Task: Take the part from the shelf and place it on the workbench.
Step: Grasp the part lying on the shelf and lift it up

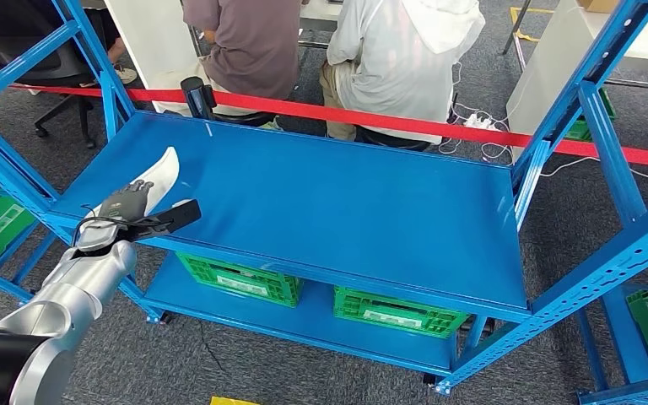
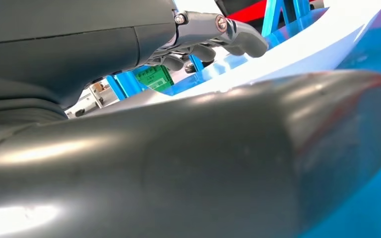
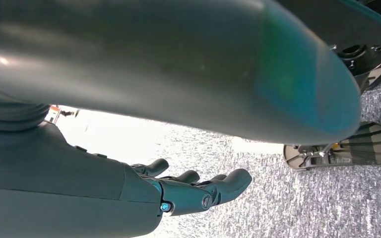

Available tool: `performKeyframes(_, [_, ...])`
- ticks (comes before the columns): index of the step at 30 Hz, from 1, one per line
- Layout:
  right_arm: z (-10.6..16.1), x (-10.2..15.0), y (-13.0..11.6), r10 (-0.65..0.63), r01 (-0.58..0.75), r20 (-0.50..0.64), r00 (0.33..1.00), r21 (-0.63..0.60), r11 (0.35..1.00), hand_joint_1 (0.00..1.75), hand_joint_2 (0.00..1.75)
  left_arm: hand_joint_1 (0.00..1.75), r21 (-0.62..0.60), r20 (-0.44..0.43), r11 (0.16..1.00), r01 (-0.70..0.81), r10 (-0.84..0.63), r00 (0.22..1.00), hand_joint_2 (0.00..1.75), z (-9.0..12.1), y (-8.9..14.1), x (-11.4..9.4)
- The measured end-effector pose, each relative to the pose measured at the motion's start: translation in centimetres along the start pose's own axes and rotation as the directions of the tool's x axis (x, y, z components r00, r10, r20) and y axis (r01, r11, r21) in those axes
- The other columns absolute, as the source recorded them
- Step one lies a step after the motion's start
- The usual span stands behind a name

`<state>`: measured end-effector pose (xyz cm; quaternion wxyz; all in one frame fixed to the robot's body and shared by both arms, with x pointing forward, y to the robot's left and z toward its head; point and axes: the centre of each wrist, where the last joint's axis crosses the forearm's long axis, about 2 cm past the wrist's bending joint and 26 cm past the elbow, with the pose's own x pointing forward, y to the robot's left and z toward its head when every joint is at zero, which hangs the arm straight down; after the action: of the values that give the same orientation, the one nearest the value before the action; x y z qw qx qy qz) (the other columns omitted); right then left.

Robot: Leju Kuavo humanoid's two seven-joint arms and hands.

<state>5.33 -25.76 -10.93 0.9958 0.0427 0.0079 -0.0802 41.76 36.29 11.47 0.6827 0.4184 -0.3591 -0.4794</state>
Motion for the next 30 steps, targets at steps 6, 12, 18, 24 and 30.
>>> performKeyframes(6, [0.0,0.01,0.04,0.001,-0.001,0.0,1.0,0.002,1.0,0.0,0.0,0.0,-0.045,-0.019,0.999,0.018,-0.019,1.0,0.0,-0.02,-0.09,-0.29])
performKeyframes(12, [0.0,0.01,0.05,0.002,-0.002,0.002,1.0,0.005,1.0,0.0,0.0,0.0,-0.073,-0.041,0.997,0.03,-0.033,0.999,0.0,-0.04,-0.09,-0.51])
performKeyframes(18, [0.0,0.01,0.08,0.0,0.0,0.002,1.0,0.006,1.0,0.0,0.0,0.0,-0.074,-0.074,0.996,0.049,-0.055,0.996,0.0,-0.05,-0.03,-0.47])
performKeyframes(24, [0.0,0.01,0.08,-0.005,0.005,0.002,1.0,0.007,1.0,0.0,0.0,0.0,-0.07,-0.083,0.995,0.067,-0.072,0.994,0.0,-0.06,0.0,-0.41])
performKeyframes(30, [0.0,0.0,0.1,-0.007,0.007,0.001,1.0,0.007,1.0,0.0,0.0,0.0,-0.067,-0.087,0.995,0.071,-0.077,0.993,1.75,-0.05,0.0,-0.36])
